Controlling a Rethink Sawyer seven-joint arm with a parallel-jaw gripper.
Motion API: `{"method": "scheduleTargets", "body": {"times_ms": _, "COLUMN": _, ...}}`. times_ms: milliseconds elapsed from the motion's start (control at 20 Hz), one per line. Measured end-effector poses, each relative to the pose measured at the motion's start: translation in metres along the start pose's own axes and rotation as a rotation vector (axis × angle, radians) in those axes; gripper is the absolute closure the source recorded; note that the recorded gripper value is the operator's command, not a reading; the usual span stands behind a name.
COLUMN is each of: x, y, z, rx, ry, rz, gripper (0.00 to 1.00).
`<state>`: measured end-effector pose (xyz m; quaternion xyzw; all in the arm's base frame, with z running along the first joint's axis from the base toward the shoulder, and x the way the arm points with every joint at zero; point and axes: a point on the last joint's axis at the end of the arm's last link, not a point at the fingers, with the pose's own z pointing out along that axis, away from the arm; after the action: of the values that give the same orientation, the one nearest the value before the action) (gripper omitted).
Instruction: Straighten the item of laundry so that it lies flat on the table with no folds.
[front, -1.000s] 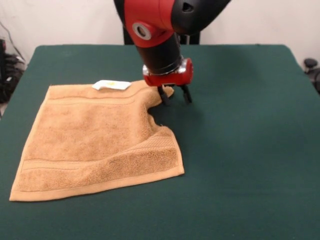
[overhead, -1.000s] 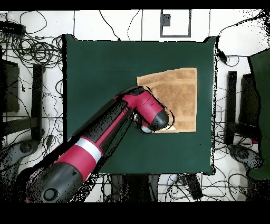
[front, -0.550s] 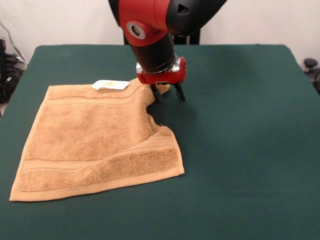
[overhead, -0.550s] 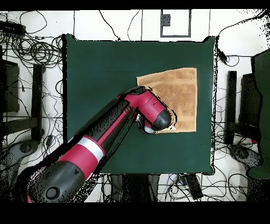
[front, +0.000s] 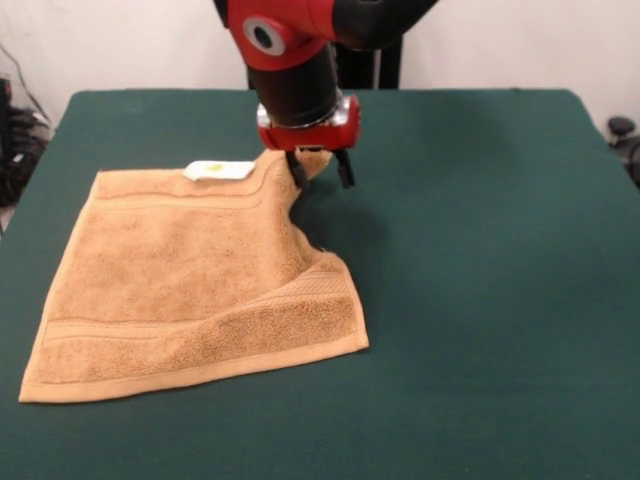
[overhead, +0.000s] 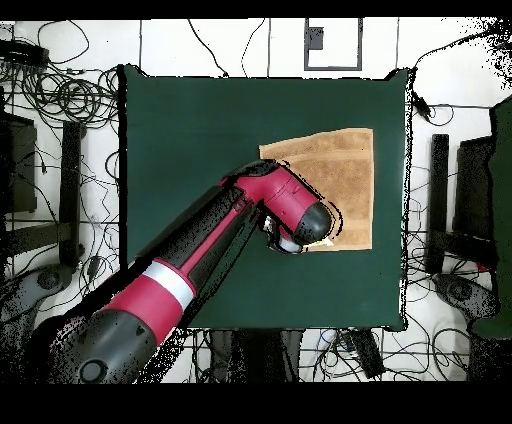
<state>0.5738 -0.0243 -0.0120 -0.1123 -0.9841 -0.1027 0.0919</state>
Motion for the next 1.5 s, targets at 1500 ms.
{"method": "scheduleTargets", "body": {"times_ms": 1500, "x": 0.003, "y": -0.011, "z": -0.015, "rx": 0.035, "ry": 0.046, "rz": -0.005, "gripper": 0.00}}
